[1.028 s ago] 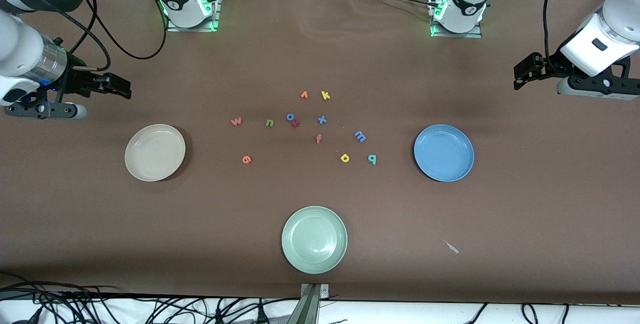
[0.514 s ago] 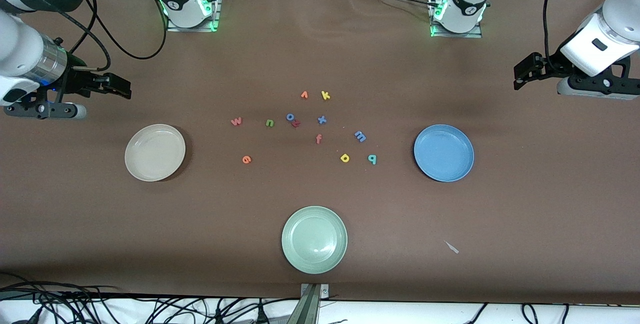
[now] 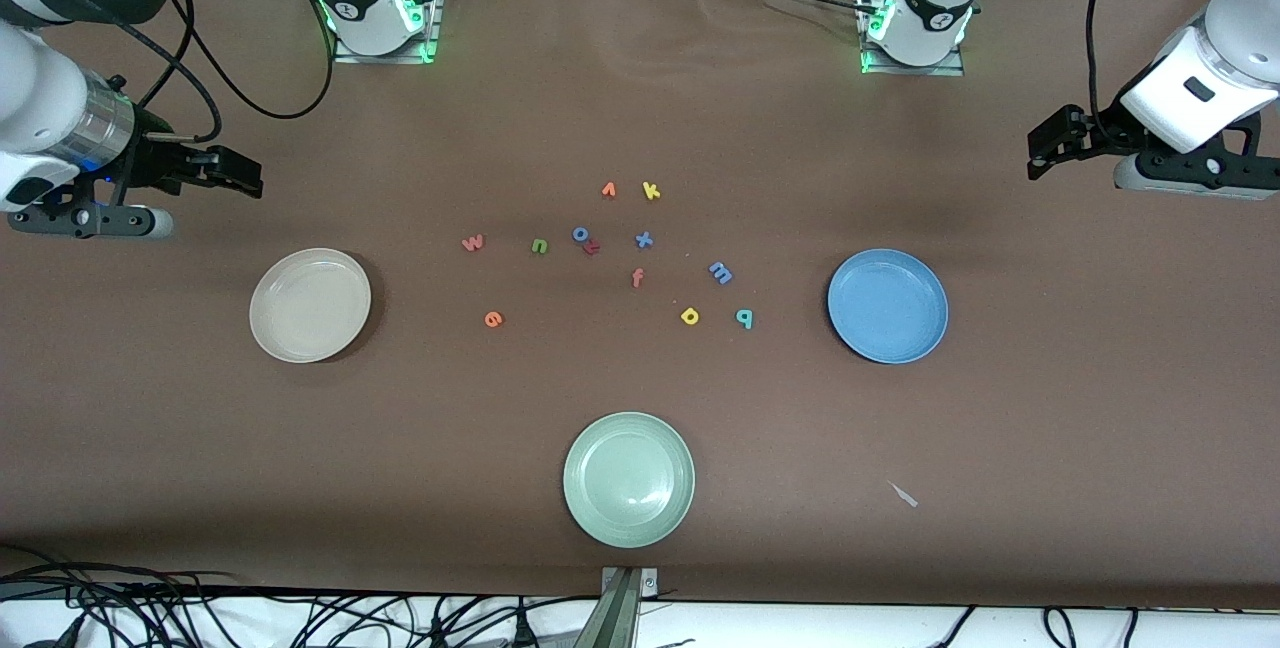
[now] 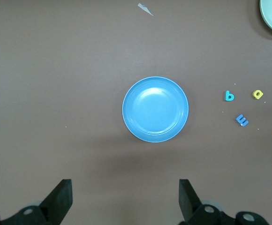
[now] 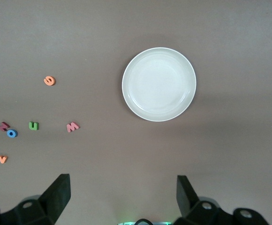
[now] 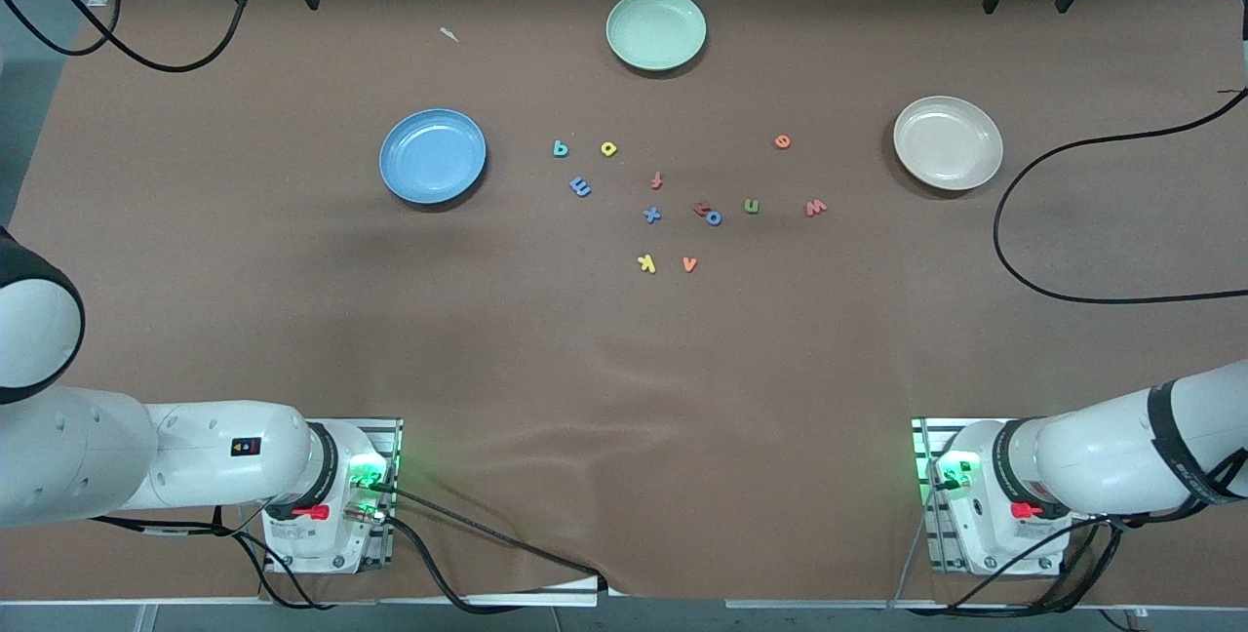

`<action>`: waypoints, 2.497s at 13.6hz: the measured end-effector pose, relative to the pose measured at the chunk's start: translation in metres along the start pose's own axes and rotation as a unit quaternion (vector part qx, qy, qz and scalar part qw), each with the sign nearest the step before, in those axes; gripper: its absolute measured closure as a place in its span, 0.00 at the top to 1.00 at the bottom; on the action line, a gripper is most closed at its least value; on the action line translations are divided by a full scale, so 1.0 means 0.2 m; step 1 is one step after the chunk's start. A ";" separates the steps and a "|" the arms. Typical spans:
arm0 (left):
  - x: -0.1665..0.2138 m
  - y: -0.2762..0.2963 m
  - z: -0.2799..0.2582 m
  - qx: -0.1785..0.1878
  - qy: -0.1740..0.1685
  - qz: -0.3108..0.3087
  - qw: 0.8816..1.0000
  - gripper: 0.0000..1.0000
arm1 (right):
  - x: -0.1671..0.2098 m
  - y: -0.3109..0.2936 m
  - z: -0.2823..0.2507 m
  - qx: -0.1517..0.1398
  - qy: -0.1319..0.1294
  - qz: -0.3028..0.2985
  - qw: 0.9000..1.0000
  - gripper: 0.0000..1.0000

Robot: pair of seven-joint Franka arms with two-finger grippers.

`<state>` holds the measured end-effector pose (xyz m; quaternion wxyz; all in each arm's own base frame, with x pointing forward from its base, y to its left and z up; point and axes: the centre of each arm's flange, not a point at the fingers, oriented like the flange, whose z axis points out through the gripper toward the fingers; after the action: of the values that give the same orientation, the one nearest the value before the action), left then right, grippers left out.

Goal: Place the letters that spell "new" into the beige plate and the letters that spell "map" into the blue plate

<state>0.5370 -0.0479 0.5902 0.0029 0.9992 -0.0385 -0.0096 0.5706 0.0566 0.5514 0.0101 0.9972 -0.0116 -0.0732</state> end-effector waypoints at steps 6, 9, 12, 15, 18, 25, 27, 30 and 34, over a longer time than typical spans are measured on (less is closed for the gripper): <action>0.00 0.00 0.00 0.000 0.000 0.000 1.000 1.00 | 0.00 0.00 0.00 0.000 0.000 0.000 1.000 1.00; 0.00 0.00 0.00 0.000 0.000 0.000 1.000 1.00 | 0.00 0.00 0.00 0.000 0.000 0.000 1.000 1.00; 0.00 0.00 0.00 0.000 0.000 0.000 1.000 1.00 | 0.00 0.00 0.00 0.000 0.000 0.000 1.000 1.00; 0.00 0.00 0.00 0.000 0.000 0.000 1.000 1.00 | 0.01 0.00 0.01 0.000 0.001 0.000 1.000 1.00; 0.00 0.00 0.00 0.000 0.000 0.000 1.000 1.00 | 0.05 -0.04 0.07 0.000 -0.006 -0.020 1.000 1.00; 0.00 0.00 0.00 0.000 0.000 0.000 1.000 1.00 | 0.22 -0.43 0.42 -0.010 -0.012 -0.090 0.996 1.00; 0.00 0.00 0.00 0.000 0.000 0.000 1.000 1.00 | 0.28 -0.51 0.55 -0.012 -0.008 -0.095 0.995 1.00; 0.00 0.00 0.00 0.000 0.000 0.000 1.000 1.00 | 0.35 -0.69 0.79 -0.017 -0.005 -0.076 0.997 1.00; 0.00 0.00 0.00 0.000 0.000 0.000 1.000 1.00 | 0.38 -1.02 1.08 -0.018 0.019 -0.030 0.999 1.00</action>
<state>0.5370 -0.0482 0.5903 0.0029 0.9992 -0.0388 -0.0094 0.6178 0.2542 0.3226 0.0256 0.9980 0.0201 -0.0544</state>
